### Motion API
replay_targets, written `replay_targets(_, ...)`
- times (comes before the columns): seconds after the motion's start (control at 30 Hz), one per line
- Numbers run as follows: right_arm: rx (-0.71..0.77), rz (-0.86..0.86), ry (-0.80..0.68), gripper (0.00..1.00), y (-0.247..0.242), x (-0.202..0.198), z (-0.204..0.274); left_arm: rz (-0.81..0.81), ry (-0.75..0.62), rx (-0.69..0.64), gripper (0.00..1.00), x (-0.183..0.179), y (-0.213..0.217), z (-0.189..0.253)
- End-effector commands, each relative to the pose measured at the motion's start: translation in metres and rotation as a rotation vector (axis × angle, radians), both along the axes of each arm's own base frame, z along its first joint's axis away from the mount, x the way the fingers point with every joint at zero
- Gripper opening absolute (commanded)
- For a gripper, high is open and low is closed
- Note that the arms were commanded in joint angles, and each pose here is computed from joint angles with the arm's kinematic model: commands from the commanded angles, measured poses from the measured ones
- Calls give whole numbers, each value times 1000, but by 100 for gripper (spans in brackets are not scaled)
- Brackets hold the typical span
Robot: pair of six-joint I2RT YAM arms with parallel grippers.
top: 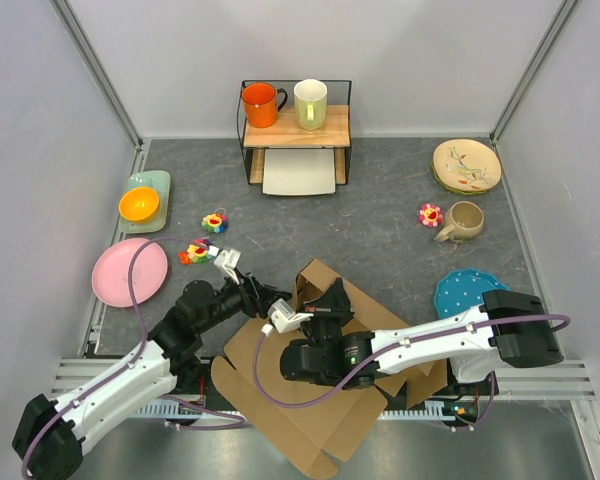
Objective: Fold the paper box
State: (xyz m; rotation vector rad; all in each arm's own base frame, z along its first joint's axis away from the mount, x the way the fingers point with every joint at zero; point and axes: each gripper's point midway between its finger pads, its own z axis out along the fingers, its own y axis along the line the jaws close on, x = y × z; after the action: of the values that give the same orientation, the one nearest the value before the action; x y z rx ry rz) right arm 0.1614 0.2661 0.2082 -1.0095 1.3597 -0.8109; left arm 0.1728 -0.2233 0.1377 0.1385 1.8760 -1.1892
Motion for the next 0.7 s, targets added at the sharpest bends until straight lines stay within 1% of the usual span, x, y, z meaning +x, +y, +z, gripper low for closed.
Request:
replay_targets(0.0, 34, 9, 4, 0, -5, -5, -6, -31, -9, 69, 74, -9, 0, -3)
replay_targets(0.1, 37, 12, 10, 0, -3, -5, -8, -11, -22, 30, 75, -7, 1, -1)
replay_targets(0.23, 42, 19, 22, 0, 0, -5, -11, -22, -85, -18, 77, -5, -4, 12)
replay_targets(0.33, 45, 24, 29, 0, 3, -6, -12, -33, -119, -55, 82, -4, -8, 21)
replay_targets(0.4, 44, 32, 36, 0, 5, -7, -13, -44, -124, -53, 86, -3, -11, 20)
replay_targets(0.47, 38, 38, 40, 0, 6, -8, -14, -49, -177, -67, 87, 0, -14, 31)
replay_targets(0.53, 33, 43, 48, 0, 7, -8, -17, -43, -197, -55, 87, 4, -15, 30)
replay_targets(0.57, 31, 46, 51, 0, 7, -9, -18, -42, -234, -60, 87, 7, -16, 35)
replay_targets(0.67, 18, 52, 62, 0, 8, -9, -21, -59, -247, -23, 87, 12, -22, 30)
